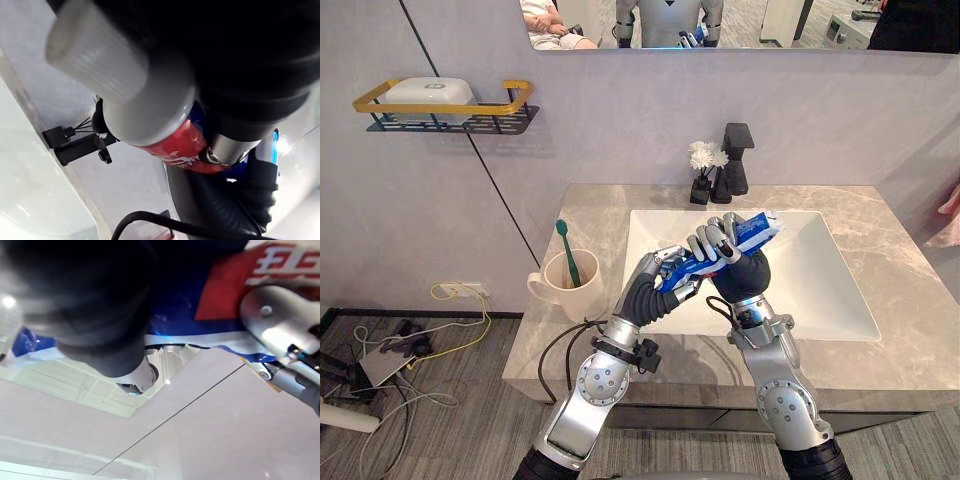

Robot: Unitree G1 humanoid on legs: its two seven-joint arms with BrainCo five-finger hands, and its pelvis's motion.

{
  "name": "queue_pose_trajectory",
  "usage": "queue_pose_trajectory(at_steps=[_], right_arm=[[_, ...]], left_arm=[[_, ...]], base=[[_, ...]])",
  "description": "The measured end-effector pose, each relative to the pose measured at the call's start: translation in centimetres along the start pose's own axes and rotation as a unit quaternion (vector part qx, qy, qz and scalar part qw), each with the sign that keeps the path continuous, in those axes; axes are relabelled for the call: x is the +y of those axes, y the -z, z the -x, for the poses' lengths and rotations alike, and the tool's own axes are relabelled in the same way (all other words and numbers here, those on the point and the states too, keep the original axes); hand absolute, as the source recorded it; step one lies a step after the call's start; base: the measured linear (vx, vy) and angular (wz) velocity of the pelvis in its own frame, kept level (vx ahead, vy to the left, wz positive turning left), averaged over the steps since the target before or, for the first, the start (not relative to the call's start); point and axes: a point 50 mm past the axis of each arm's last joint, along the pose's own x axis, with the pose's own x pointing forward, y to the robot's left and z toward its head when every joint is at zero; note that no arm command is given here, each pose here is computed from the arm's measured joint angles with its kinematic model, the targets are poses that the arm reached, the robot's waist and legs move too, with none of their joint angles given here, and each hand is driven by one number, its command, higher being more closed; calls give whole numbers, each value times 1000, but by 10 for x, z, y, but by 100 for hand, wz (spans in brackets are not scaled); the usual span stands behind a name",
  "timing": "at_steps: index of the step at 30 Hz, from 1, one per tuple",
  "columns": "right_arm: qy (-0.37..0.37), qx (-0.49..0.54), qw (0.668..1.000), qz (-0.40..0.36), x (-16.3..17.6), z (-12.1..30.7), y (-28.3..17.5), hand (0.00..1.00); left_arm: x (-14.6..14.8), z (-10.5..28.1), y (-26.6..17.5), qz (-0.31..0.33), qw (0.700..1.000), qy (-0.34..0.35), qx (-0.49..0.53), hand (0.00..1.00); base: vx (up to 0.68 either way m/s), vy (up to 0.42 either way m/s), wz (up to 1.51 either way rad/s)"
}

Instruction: Organize washtable

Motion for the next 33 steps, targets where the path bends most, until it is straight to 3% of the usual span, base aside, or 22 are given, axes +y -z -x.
queue_pose_trajectory(at_steps=[7, 10, 12, 16, 22, 29, 33], right_arm=[[-12, -14, 1000, -4, 5, -1, -1, 100], [27, -43, 998, 26, -10, 8, -17, 100], [86, -46, 994, 58, -28, 26, -27, 100], [104, -55, 990, 71, -33, 30, -35, 100], [102, -58, 990, 82, -33, 30, -38, 100], [102, -91, 986, 97, -30, 31, -53, 100], [109, -100, 984, 104, -33, 33, -58, 100]], left_arm=[[19, 1, -13, -7, 999, -41, -24, 0], [55, 7, -28, -6, 987, -155, -52, 0], [89, 18, -49, -22, 960, -261, -100, 0], [100, 29, -56, -26, 947, -299, -115, 0], [122, 52, -47, -57, 927, -363, -73, 0], [159, 97, -32, -123, 867, -482, 3, 0], [173, 134, 11, -95, 823, -548, 112, 0]], base=[[-5, -5, 2], [-9, -12, 5], [-8, -9, 6], [-3, -2, 1], [-2, -2, 1], [-12, -17, 6], [-10, -7, 3]])
